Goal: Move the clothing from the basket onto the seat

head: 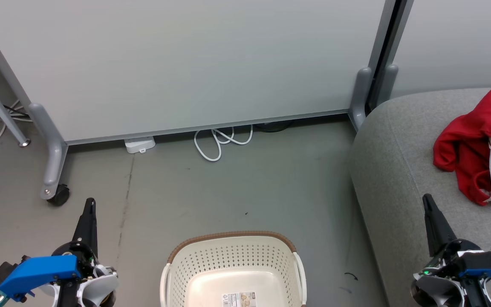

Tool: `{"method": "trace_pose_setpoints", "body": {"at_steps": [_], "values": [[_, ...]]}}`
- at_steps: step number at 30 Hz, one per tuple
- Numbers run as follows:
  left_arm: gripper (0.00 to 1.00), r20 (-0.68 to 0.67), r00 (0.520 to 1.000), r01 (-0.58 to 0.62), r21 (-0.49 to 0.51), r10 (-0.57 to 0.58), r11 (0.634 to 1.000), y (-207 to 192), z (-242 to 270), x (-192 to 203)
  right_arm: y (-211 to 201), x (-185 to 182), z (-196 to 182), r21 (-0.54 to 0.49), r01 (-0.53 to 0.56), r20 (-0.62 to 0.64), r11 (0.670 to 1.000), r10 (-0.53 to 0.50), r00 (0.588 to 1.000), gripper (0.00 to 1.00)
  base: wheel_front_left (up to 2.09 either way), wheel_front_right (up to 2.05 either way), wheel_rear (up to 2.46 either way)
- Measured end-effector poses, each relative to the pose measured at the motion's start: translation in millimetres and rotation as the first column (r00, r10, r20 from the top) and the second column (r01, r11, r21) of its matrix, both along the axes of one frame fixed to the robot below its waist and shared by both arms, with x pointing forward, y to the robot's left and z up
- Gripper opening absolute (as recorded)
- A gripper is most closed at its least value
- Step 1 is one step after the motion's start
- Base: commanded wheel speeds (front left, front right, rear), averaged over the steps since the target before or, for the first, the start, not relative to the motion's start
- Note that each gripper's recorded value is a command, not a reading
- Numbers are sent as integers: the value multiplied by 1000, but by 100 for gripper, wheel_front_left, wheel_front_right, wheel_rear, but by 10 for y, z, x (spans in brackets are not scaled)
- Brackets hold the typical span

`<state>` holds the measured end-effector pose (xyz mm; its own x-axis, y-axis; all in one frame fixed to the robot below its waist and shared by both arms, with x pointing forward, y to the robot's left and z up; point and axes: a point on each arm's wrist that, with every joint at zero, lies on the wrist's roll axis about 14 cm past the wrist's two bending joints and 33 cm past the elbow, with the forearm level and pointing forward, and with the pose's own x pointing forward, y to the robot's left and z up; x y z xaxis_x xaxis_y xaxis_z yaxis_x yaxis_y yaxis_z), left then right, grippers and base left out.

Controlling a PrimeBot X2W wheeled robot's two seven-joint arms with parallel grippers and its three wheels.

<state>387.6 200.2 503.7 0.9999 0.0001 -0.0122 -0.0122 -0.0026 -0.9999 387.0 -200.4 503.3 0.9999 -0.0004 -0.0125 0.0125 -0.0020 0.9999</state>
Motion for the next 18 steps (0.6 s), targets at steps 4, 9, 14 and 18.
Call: {"method": "trace_pose_setpoints", "body": {"at_steps": [4,9,14,18], "values": [[0,0,1000,0,0,0,1000,-1,0,0,0,4,5,0,0,1,1000,0,1000,0,0,0,0],[0,0,1000,0,0,0,1000,0,0,0,0,4,7,0,0,2,1000,0,1000,0,0,0,0],[0,0,1000,0,0,0,1000,0,0,0,0,5,7,0,0,2,1000,0,1000,0,0,0,0],[0,0,1000,0,0,0,1000,0,0,0,0,5,7,0,0,2,1000,0,1000,0,0,0,0]]}}
